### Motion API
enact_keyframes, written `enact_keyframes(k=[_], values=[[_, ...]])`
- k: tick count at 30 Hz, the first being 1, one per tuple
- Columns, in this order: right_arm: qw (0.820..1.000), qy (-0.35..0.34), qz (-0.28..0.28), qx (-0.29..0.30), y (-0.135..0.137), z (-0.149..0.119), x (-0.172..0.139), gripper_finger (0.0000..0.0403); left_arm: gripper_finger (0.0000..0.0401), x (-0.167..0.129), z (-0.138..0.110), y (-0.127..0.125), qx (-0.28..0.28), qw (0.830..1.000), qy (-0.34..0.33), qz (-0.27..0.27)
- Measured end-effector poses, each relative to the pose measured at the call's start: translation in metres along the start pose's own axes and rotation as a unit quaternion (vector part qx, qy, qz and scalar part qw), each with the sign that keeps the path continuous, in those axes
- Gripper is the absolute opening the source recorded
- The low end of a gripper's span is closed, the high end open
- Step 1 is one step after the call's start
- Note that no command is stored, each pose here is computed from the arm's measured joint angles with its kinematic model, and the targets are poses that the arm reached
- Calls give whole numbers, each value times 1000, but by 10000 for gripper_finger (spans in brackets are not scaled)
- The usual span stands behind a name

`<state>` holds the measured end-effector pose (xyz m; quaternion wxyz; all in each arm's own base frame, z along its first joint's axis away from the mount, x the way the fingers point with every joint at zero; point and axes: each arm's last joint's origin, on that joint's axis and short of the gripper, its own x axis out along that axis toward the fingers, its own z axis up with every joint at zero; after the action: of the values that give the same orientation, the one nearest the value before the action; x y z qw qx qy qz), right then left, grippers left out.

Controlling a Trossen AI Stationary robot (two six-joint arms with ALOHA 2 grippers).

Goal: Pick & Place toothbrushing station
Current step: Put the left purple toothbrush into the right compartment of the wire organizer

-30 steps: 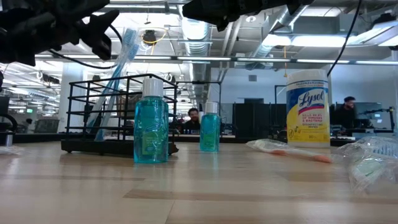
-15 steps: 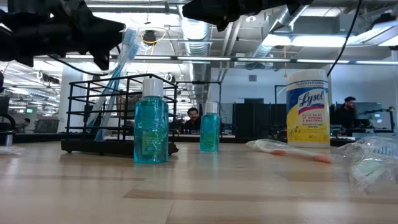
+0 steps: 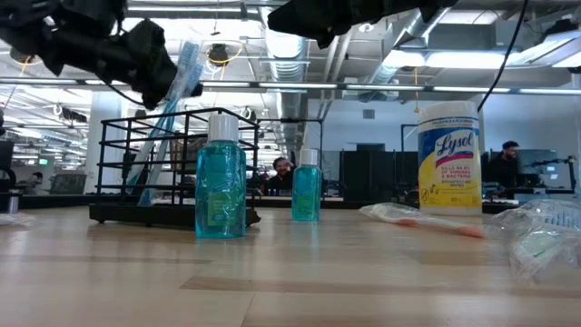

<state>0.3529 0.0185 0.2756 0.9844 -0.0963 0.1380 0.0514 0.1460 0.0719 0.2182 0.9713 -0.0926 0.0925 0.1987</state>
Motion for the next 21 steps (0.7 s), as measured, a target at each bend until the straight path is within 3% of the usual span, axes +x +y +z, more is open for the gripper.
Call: enact_keyframes(k=[8,16,21], values=[[1000,0,-1,-1,0,0,0,67,94,2,-6,25,-76,981,118,136],[1000,3,-3,0,-2,-1,0,67,94,11,-21,51,-182,948,161,207],[1000,4,-3,0,-2,-1,0,67,109,15,-32,67,-241,929,193,205]])
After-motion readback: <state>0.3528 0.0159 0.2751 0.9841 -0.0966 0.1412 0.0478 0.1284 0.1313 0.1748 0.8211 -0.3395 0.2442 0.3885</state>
